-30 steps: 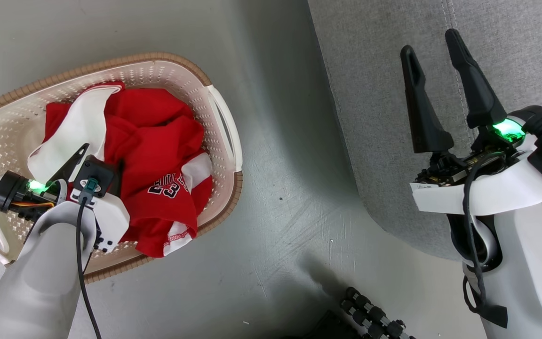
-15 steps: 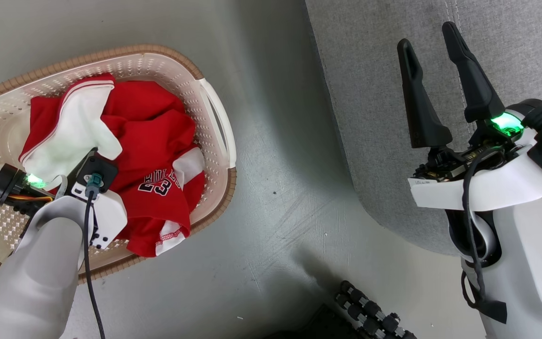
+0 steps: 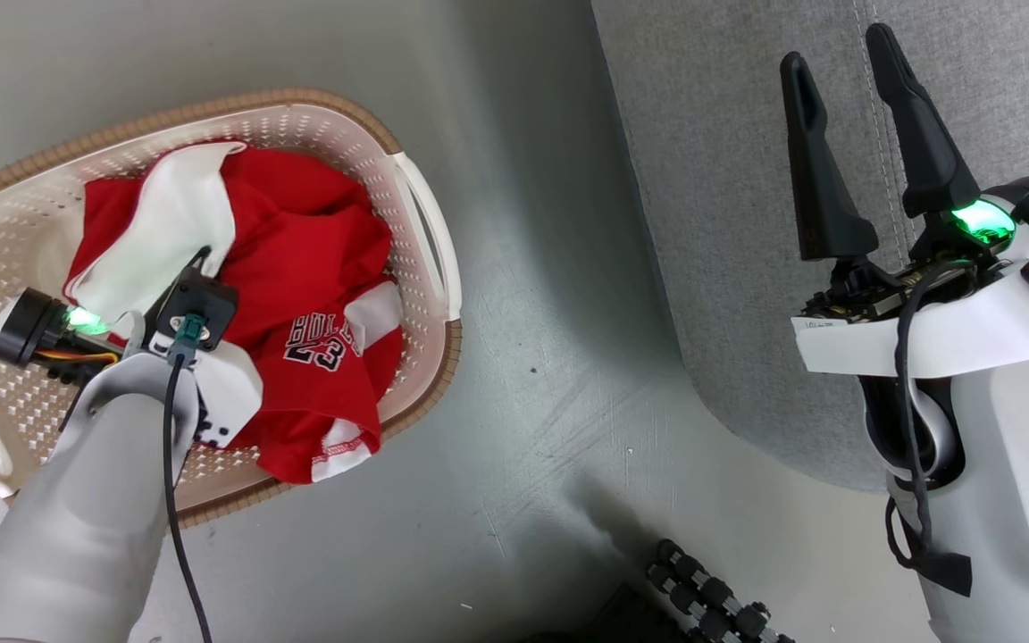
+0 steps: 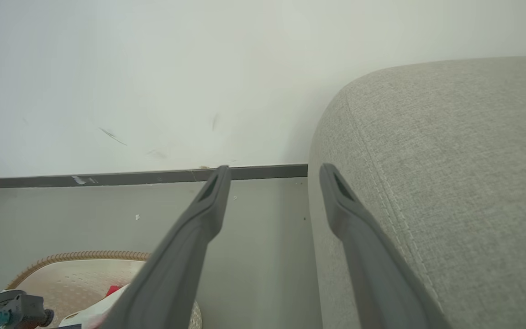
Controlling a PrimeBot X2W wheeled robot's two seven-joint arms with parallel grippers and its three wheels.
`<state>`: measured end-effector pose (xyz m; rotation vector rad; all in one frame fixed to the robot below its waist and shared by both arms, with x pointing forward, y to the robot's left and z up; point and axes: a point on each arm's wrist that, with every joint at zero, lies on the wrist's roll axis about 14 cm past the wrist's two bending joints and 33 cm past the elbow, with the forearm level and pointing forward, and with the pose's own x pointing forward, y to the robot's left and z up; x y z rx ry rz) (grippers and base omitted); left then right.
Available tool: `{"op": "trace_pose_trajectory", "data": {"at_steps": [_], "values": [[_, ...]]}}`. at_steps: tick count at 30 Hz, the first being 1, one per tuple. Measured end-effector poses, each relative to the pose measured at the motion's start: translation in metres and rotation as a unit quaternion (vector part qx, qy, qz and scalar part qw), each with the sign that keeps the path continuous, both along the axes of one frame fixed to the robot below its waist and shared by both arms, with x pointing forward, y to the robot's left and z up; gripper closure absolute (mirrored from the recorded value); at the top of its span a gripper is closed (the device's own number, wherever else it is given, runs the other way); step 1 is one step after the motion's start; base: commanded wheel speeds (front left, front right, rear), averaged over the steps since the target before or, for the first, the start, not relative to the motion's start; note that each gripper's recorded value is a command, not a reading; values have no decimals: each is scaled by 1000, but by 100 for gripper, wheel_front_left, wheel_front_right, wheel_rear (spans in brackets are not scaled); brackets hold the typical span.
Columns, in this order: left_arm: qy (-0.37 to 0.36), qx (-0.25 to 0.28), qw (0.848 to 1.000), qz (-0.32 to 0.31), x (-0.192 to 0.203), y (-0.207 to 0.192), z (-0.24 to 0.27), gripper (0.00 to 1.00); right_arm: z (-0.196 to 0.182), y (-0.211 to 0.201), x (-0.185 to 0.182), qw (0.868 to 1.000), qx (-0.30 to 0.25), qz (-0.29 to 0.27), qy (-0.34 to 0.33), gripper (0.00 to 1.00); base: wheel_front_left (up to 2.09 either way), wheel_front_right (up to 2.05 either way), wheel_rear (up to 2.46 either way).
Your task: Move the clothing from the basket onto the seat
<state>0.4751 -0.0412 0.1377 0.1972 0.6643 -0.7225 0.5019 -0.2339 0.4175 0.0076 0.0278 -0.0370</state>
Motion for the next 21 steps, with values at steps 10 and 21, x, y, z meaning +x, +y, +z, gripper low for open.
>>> {"op": "trace_pose_trajectory", "data": {"at_steps": [10, 21], "values": [[-38, -44, 997, 44, 22, 1, 39, 100, 10, 6, 3, 1000, 0, 7, -14, 0, 0, 0, 0], [-108, -110, 983, 98, 49, 3, 112, 100, 25, 15, 6, 999, -4, 19, -31, 0, 0, 0, 0]]}}
